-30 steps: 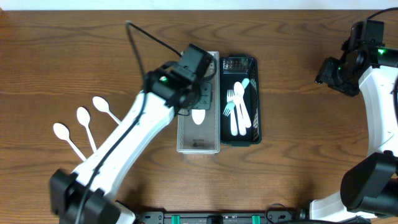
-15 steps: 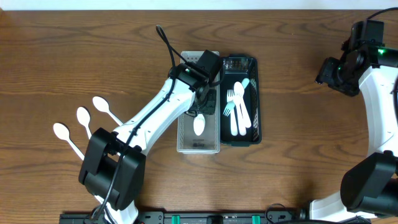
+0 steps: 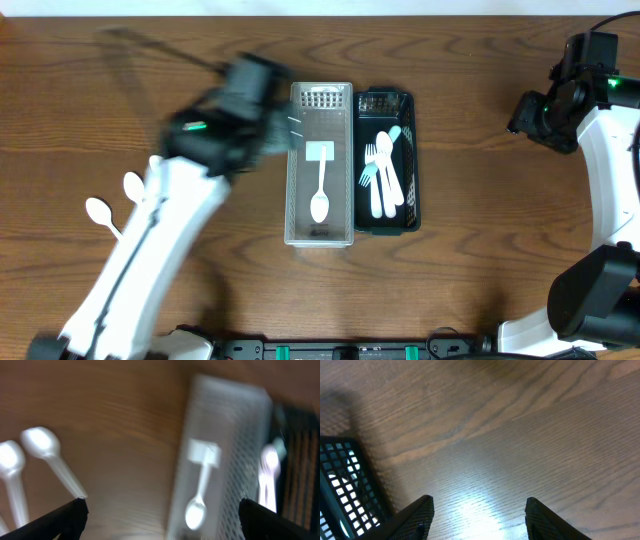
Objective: Pack container
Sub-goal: 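Move the left gripper back to the spoons on the left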
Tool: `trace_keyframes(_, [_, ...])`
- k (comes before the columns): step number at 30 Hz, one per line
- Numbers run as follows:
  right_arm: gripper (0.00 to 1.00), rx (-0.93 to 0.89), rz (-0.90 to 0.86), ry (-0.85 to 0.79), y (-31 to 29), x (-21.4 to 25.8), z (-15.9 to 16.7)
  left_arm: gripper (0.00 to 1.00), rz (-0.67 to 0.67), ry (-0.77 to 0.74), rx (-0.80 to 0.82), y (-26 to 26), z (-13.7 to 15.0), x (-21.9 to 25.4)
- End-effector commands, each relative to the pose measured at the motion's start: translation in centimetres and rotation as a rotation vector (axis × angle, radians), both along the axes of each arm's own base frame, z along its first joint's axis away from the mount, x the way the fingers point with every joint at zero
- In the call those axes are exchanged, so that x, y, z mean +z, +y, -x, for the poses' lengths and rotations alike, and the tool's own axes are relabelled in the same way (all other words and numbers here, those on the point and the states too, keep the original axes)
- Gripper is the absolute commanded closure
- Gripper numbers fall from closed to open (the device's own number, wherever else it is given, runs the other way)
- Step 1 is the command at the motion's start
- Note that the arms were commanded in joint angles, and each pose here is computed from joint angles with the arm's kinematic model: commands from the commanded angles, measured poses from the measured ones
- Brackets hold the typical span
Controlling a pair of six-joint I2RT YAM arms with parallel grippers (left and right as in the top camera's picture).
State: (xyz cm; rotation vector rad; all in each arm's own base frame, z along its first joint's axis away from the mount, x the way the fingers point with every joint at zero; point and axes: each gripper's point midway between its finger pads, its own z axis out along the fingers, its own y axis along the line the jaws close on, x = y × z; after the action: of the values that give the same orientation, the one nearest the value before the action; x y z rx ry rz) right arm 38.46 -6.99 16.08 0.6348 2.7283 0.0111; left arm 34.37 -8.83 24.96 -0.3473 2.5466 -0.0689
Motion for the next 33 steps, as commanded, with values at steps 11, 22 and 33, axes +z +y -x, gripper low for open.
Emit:
trace_keyframes(11, [0.38, 0.029, -0.057, -0.006, 1.0, -0.4, -0.3, 0.02, 0.140, 0.282, 0.630, 14.8, 0.1, -8.8])
trace_keyframes(22, [0.37, 0.068, -0.042, -0.001, 1.0, -0.4, -0.2, 0.02, 0.114, 0.575, 0.476, 15.8, -1.1, -19.9])
trace_keyframes(33, [0.36, 0.067, -0.042, -0.007, 1.0, -0.4, -0.4, 0.02, 0.156, 0.632, 0.395, 15.0, -2.2, -24.5])
